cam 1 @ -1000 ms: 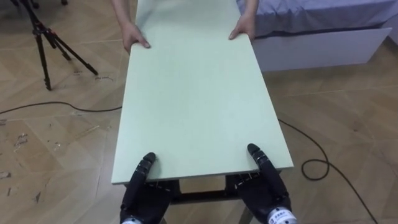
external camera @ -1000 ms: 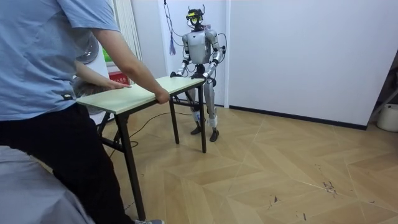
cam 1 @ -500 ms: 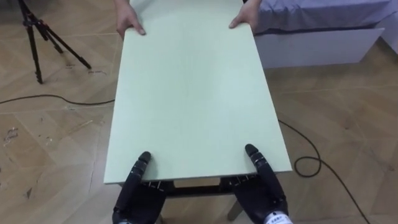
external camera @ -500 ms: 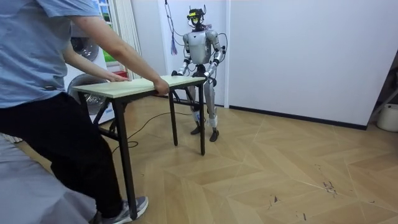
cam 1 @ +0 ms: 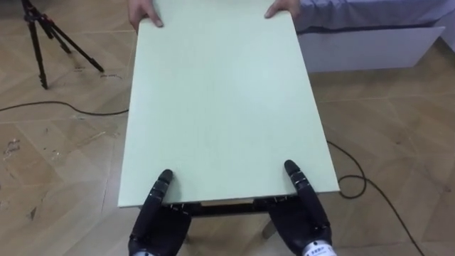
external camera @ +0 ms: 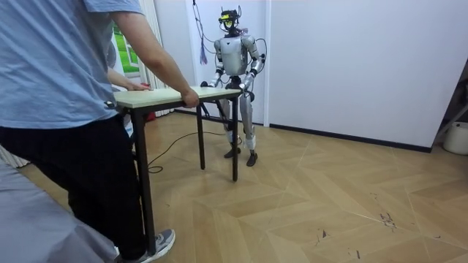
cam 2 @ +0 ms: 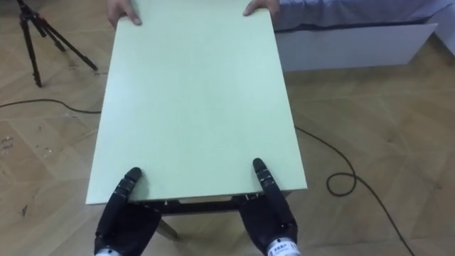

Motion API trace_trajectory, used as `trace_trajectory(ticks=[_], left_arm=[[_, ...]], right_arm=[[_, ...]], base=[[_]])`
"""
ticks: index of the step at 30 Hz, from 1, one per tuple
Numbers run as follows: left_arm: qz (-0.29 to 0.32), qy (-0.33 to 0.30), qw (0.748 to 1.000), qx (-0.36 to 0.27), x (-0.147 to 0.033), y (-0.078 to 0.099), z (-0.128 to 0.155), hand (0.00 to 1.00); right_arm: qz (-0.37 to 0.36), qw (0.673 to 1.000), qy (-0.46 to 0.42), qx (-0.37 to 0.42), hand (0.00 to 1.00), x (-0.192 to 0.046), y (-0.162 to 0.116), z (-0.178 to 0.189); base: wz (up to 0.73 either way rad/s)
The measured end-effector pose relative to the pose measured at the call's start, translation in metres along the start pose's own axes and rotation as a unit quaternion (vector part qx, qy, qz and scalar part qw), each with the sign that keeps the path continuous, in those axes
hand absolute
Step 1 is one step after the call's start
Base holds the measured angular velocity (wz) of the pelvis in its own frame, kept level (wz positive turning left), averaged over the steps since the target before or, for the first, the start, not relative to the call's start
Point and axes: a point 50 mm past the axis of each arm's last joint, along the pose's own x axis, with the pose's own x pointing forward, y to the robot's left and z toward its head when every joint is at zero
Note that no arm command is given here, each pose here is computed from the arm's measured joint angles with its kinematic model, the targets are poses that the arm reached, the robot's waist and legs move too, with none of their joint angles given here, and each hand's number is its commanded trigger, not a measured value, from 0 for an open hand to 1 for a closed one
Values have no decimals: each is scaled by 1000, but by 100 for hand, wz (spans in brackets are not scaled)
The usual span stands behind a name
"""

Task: Move table with human

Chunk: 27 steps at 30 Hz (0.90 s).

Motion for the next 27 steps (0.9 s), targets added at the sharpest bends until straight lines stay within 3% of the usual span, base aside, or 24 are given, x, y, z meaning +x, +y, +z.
trace_trajectory(ticks=[7, 17, 25, 27], left_arm=[[-18, -10, 1000, -18, -7, -8, -3, 100], [-22, -32, 999, -37, -16, -7, -9, 100], [-60, -23, 998, -9, 3, -26, -2, 100], [-52, -17, 998, -4, 3, -24, -3, 100]], right_arm=[[26, 1000, -1, -1, 100, -2, 11, 1], [43, 999, 6, -28, 100, -4, 20, 4], [63, 998, -16, -6, 100, -1, 29, 5], [57, 998, -18, -5, 100, -4, 25, 5]], base=[[-12], [-27], [28], [-8]])
